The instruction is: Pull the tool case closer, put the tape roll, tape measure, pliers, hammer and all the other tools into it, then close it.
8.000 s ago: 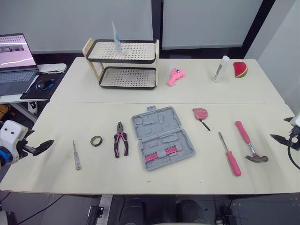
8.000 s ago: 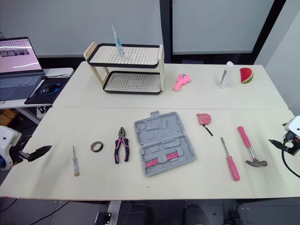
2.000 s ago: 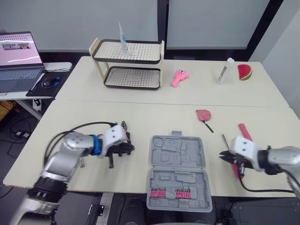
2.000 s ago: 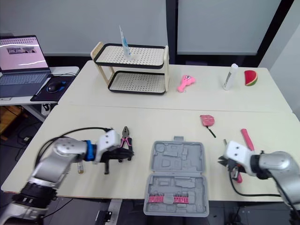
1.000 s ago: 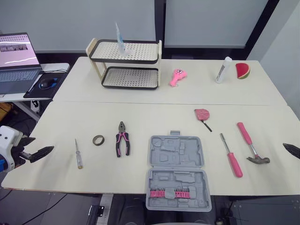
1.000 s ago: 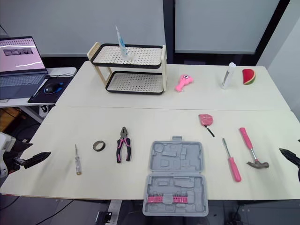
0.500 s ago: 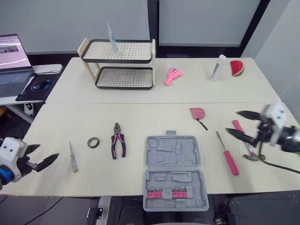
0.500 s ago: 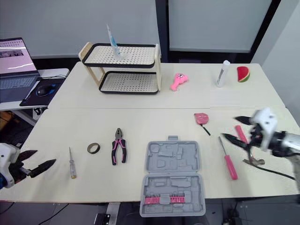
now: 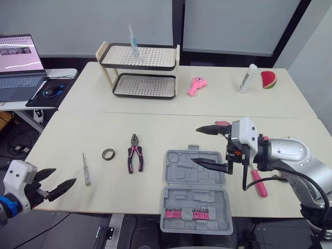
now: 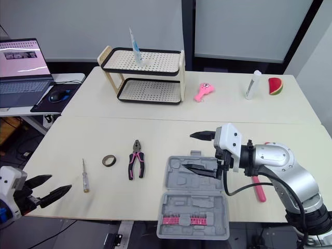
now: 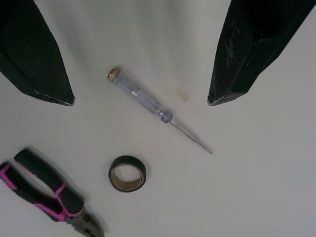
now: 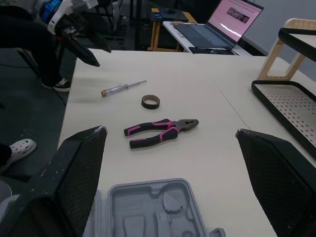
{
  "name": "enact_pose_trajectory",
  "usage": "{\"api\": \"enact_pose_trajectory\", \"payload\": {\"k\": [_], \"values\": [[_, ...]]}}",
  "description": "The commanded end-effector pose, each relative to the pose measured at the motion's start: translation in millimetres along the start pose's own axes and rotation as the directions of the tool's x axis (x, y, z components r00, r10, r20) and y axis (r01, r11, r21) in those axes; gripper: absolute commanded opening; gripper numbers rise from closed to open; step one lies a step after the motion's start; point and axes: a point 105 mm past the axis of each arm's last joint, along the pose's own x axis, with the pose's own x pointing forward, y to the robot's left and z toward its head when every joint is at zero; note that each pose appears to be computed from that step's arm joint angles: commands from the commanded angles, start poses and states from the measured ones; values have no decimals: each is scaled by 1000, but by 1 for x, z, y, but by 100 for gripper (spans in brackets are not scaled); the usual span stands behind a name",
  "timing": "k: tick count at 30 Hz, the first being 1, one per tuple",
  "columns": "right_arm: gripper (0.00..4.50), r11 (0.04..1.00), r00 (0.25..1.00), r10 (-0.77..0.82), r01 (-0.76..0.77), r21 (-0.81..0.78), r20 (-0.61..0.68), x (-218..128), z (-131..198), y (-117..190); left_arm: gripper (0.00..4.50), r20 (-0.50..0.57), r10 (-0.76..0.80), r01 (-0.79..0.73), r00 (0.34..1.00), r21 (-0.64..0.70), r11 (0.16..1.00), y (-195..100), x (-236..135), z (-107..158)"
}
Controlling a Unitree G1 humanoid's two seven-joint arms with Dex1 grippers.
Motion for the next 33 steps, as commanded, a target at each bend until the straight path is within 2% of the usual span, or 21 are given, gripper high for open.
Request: {"api": "enact_pose_trajectory", "payload": {"k": [1,5,10,14,28,33], "values": [[450,999,1000,-5,6,-35,24,3,5,1,391,4,-95,94,996,100,991,-13,15,21],[450,1000,1000,-16,17,-23,23,8,3,1,277,-45,-152,158,987,181,971,-14,47,24],[450,999,1000,-27,27,-29,11,11,0,2,277,-58,-189,198,980,225,954,-13,81,28],[450,998,999,-48,47,-28,-1,9,0,3,197,-96,-198,216,975,251,943,-11,99,24],[450,997,995,-72,69,-42,-67,1,-9,16,197,-150,-175,216,973,329,919,2,107,10],[450,997,995,-73,71,-31,-67,2,-10,18,197,-124,-176,207,977,317,926,3,120,12]]}}
